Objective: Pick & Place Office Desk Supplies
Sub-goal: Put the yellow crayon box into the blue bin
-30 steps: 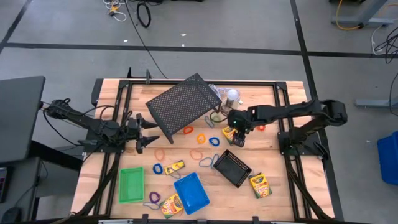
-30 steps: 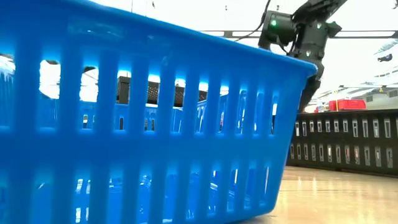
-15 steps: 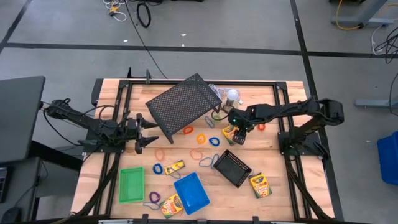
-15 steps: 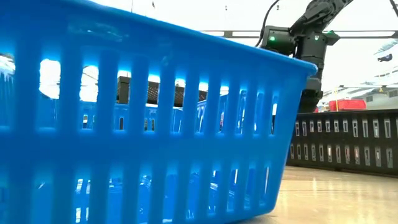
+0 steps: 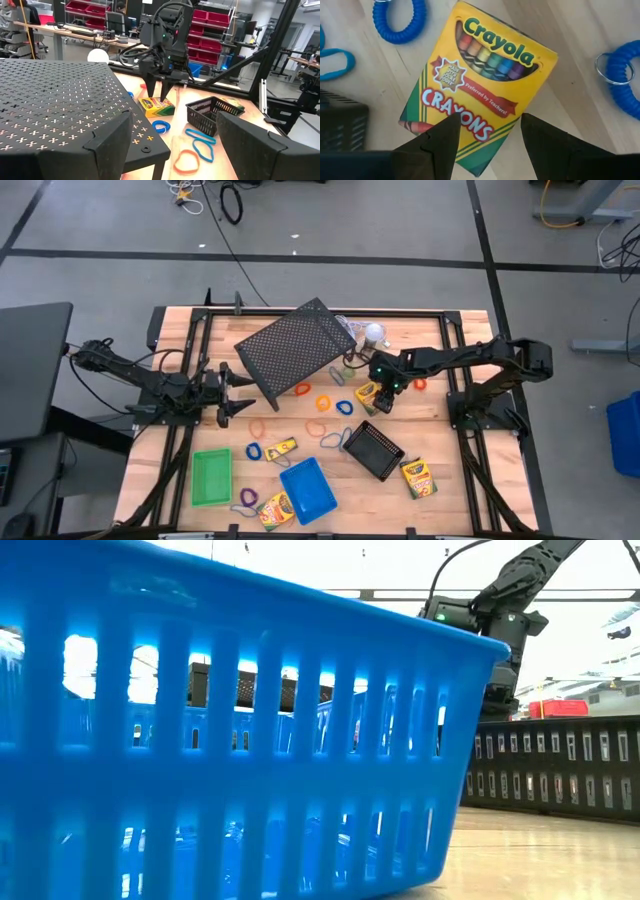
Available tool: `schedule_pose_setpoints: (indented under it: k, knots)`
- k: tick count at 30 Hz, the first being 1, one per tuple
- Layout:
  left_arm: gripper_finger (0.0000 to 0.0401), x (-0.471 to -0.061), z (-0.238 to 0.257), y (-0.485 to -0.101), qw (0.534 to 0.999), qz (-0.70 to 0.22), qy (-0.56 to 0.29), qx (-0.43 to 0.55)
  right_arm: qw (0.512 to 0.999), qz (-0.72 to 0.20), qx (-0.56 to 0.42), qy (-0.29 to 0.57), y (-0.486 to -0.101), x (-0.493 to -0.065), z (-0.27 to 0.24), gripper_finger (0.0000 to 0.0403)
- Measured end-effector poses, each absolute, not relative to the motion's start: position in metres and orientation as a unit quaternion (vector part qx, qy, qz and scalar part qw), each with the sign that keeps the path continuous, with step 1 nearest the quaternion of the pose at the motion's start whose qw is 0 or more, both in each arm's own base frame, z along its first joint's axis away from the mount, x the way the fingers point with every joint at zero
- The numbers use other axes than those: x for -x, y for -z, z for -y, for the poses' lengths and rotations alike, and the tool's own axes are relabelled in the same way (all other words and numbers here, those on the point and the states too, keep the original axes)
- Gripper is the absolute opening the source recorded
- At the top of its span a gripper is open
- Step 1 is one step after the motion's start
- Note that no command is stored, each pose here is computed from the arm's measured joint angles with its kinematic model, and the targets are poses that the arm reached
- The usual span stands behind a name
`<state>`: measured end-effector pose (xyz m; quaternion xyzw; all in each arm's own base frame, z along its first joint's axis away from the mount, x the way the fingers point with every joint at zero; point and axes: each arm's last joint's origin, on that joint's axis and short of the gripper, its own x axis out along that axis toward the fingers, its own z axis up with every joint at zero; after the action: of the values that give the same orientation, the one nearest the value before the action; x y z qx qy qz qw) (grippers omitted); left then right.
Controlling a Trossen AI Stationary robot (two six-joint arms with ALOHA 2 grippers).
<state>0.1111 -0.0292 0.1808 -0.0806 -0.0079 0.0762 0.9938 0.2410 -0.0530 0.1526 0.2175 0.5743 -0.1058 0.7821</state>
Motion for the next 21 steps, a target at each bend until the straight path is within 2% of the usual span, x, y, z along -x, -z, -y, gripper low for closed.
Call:
schedule_pose_setpoints:
  k: [4,8,13,18,21]
  knots:
    - [0.0292,-0.111,0.029,-0.181,0.994,0.008,-0.076,0.081,0.796,-0.554,-0.22,0.106,-0.152,-0.244,0.054,0.0214]
    - [0.0292,-0.111,0.029,-0.181,0.994,0.008,-0.077,0.081,0.799,-0.549,-0.225,0.103,-0.148,-0.247,0.054,0.0188]
    - [0.0292,-0.111,0.029,-0.181,0.994,0.008,-0.077,0.081,0.797,-0.551,-0.231,0.092,-0.142,-0.251,0.054,0.0121]
    - [0.0292,-0.111,0.029,-0.181,0.994,0.007,-0.077,0.081,0.799,-0.547,-0.234,0.089,-0.141,-0.253,0.054,0.0025]
    - [0.0292,-0.111,0.029,-0.18,0.994,0.006,-0.077,0.08,0.801,-0.549,-0.225,0.084,-0.141,-0.253,0.053,0.0009]
